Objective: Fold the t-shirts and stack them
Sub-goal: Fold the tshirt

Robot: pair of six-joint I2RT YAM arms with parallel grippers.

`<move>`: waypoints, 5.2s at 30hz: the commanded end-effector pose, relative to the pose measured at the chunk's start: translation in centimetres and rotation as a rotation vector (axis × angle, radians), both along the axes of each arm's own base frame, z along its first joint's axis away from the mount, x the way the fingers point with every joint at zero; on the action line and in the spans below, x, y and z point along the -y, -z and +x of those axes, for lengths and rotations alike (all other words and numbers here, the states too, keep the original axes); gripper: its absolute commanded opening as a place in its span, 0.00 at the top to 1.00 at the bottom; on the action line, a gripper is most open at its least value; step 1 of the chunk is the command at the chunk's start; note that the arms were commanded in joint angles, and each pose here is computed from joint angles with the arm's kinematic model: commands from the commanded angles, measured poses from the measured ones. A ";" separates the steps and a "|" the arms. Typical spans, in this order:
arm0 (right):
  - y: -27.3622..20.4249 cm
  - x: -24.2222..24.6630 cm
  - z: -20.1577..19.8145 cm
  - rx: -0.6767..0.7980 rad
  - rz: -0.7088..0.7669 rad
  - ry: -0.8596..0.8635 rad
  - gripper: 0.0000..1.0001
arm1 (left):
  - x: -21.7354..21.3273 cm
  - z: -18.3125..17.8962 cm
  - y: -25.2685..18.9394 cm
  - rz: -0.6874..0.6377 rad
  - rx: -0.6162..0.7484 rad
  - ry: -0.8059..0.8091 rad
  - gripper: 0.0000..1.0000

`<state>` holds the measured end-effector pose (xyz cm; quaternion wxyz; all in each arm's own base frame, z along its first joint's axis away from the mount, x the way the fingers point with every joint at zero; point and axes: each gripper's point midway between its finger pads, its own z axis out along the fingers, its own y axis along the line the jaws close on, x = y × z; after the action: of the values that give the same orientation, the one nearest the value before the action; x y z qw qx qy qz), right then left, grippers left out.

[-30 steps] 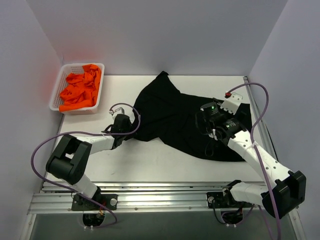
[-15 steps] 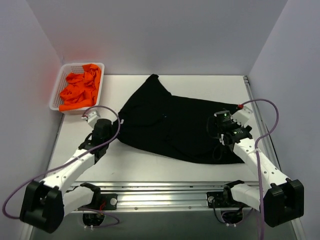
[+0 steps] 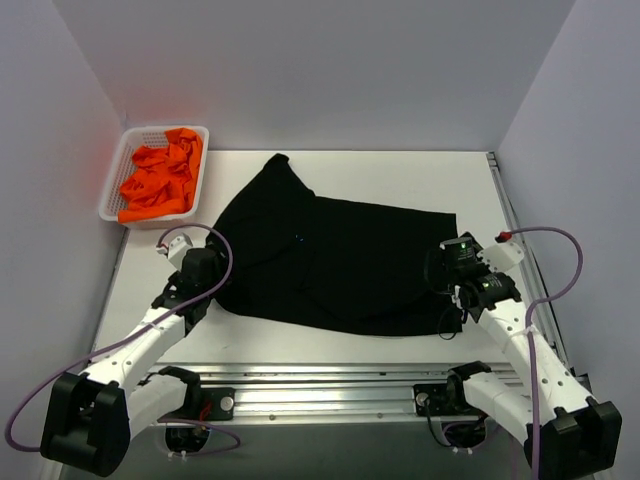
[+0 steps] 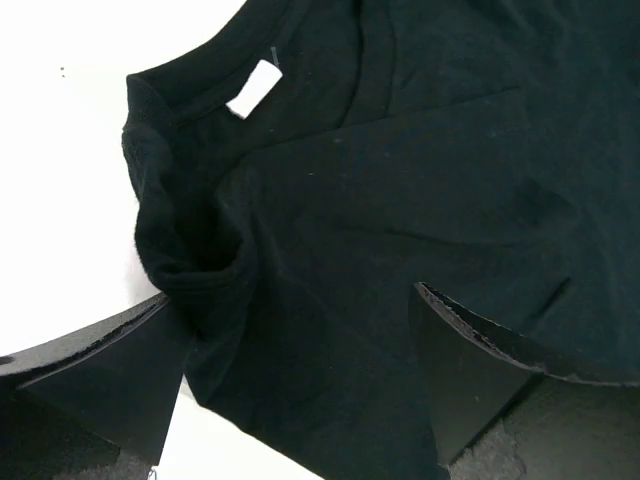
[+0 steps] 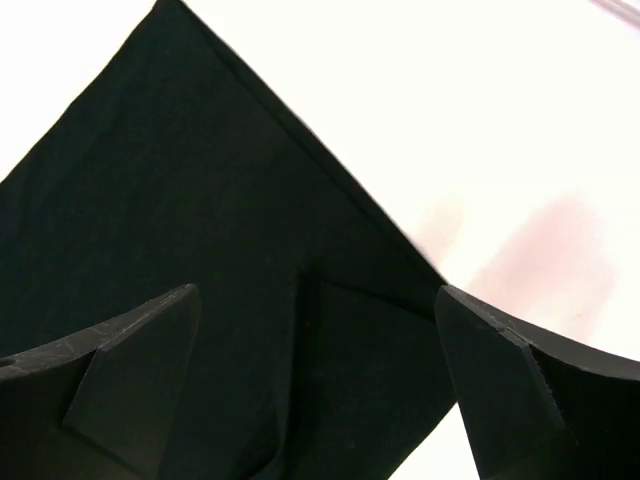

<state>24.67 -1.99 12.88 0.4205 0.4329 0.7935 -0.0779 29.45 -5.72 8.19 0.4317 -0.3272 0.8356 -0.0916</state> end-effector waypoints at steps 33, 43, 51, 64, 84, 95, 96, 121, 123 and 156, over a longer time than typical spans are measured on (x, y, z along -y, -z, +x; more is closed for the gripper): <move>10.0 -5.6 1.9 -0.179 0.141 -0.251 0.97 | 0.9 1.8 -1.9 -0.025 0.117 0.044 0.14; 8.7 -2.6 1.5 -0.218 0.005 -0.163 1.00 | -0.2 1.6 -1.8 -0.005 0.105 0.000 0.98; 10.0 0.4 0.0 -0.369 -0.106 0.030 1.00 | -2.0 0.4 -2.4 0.019 0.121 -0.068 0.98; 10.2 2.4 -1.5 -0.414 -0.108 0.173 1.00 | -2.6 0.3 -1.9 0.024 0.107 -0.083 0.98; -1.4 3.1 7.5 -0.035 -0.095 0.094 0.00 | -1.7 1.0 -4.4 -0.007 0.150 -0.043 0.06; -5.5 -3.0 13.7 0.241 0.039 -0.235 0.01 | 1.6 9.2 -15.0 0.072 0.378 0.165 0.06; -5.8 -3.1 13.9 0.249 0.039 -0.238 0.01 | 2.4 11.5 -18.9 0.077 0.470 0.204 0.06; -5.5 -3.3 13.4 0.269 0.044 -0.306 0.02 | 10.2 39.1 -4.4 -0.294 0.353 0.880 0.06; -5.5 -3.5 13.5 0.269 0.052 -0.314 0.02 | 10.0 39.4 -3.8 -0.293 0.342 0.853 0.06; 6.3 -4.4 21.0 0.025 0.100 -0.273 1.00 | 8.7 30.0 -4.3 0.139 0.054 0.676 0.16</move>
<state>43.18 3.13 5.32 0.3961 0.3274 0.8575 0.0263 60.61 -14.56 18.24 0.4812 0.0037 0.8564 -0.1870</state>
